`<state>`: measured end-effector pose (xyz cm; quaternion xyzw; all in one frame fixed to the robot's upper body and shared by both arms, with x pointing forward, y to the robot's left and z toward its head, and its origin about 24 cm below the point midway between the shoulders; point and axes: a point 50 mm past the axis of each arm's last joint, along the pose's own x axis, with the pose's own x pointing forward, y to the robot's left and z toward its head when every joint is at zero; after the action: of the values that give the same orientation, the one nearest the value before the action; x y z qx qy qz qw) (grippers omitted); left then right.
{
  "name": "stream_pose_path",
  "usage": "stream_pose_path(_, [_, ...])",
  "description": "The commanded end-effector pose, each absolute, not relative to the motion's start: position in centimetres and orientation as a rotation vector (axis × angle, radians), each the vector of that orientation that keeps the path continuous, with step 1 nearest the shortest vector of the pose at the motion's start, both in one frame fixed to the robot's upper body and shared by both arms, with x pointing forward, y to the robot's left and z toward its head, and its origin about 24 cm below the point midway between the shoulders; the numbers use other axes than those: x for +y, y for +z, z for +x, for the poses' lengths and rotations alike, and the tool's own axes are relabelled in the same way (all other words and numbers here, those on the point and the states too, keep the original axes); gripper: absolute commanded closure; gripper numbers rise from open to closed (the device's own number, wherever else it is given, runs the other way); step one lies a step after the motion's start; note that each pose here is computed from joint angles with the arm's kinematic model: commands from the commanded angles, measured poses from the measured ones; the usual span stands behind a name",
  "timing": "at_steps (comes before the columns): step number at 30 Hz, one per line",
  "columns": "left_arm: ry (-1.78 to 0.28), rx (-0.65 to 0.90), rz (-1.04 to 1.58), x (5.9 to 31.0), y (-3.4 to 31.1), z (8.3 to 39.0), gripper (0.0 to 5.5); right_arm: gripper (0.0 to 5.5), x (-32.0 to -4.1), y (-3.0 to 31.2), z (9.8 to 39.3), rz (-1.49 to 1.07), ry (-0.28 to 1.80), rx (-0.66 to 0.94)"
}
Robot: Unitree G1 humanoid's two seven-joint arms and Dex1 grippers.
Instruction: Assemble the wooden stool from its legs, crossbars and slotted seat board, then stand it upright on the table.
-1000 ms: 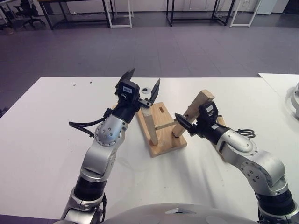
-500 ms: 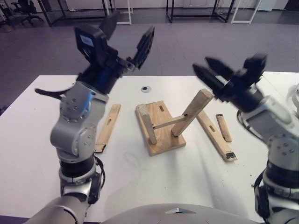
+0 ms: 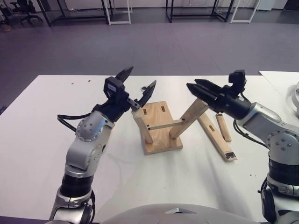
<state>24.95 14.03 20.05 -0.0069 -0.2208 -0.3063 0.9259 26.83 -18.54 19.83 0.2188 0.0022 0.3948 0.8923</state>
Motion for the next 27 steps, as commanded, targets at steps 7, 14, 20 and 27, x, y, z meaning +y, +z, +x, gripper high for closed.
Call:
stream_pose_path(7, [-0.642,0.259,0.407,25.2,10.3,22.2,1.02,2.09,-13.9,11.3,23.9,0.261,1.259,0.371])
stream_pose_path(14, [-1.079,0.518,0.615,21.0,7.7,16.9,1.02,2.09,-14.7,9.9,25.9,-0.067,1.053,0.36])
stream_pose_path(20, [-1.077,0.41,0.859,19.0,6.0,18.8,1.02,2.09,-17.9,5.0,33.0,-0.45,0.723,0.493])
stream_pose_path(27, [-0.997,0.407,0.994,18.5,4.8,21.8,1.02,2.09,-17.7,4.2,31.6,-0.413,1.135,0.541])
